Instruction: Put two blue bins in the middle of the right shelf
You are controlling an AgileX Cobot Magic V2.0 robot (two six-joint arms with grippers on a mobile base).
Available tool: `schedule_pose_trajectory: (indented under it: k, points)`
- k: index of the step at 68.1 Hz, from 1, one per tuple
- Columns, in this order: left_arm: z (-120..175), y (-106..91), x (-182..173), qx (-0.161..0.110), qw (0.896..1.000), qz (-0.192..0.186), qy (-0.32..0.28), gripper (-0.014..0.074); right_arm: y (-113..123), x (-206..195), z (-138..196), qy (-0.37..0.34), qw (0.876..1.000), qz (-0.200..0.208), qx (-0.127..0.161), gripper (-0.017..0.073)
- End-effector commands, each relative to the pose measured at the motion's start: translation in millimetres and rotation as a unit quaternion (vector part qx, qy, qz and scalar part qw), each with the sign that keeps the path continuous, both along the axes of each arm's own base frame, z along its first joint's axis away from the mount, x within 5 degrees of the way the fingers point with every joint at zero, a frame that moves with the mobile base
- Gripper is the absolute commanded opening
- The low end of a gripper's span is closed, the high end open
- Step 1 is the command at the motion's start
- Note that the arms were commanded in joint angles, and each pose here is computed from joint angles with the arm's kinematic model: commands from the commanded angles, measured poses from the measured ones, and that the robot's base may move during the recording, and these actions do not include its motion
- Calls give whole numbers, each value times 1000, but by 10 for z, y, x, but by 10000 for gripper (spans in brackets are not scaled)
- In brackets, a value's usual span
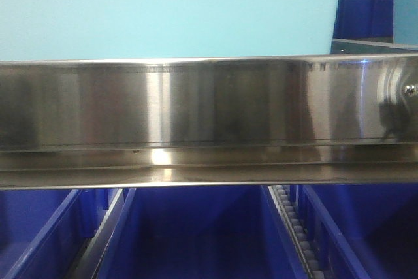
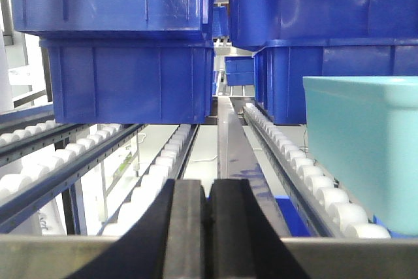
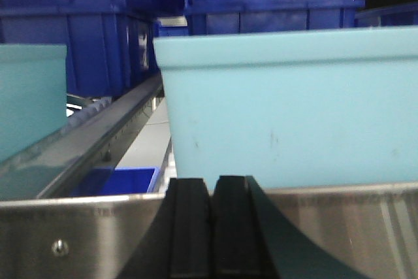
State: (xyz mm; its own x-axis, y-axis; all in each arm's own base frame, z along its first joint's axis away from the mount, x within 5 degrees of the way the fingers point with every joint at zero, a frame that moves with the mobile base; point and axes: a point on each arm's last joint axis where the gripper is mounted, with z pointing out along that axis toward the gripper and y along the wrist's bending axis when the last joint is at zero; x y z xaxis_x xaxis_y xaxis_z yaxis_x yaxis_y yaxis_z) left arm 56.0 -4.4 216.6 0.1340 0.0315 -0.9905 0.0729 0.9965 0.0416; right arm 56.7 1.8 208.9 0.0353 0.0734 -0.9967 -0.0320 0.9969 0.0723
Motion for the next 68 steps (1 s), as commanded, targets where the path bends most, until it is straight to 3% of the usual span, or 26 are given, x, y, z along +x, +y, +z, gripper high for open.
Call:
schedule_pose_trajectory:
  k: [1, 8, 21, 27, 32, 41, 46, 50, 59, 68]
  points:
    - [92, 3, -20, -11, 999, 0, -47, -111, -9, -9, 77, -44, 999, -6, -4, -162]
    - [198, 4, -51, -15, 994, -1, -108, -111, -11, -13, 107, -61, 998, -7, -3, -162]
    - [606, 13, -159, -16, 993, -1, -116, -103, -6, -149, 621, -96, 995, -3, -3, -162]
    - [844, 21, -246, -16, 994, 0, -110, -42, -2, -266, 921, -102, 995, 0, -3, -151]
    - [1017, 24, -284, -14, 996, 0, -89, 50, 1, -296, 1122, -96, 995, 2, -4, -74]
    - [1234, 25, -298, -15, 999, 0, -48, 258, 3, -247, 1447, -95, 995, 3, -4, 243]
    - [1316, 6, -278, -39, 999, -18, -31, 358, 4, -177, 1584, -91, 996, 2, -6, 428]
    - [1372, -22, -243, -66, 996, -46, -22, 437, -3, -75, 1655, -76, 997, -5, -28, 543]
    - [1513, -73, -133, -58, 995, -81, 26, 578, 0, 214, 1771, -36, 999, -6, -36, 559]
    - [1702, -136, 61, -40, 990, -95, 94, 578, 42, 486, 1955, 11, 999, 13, -36, 559]
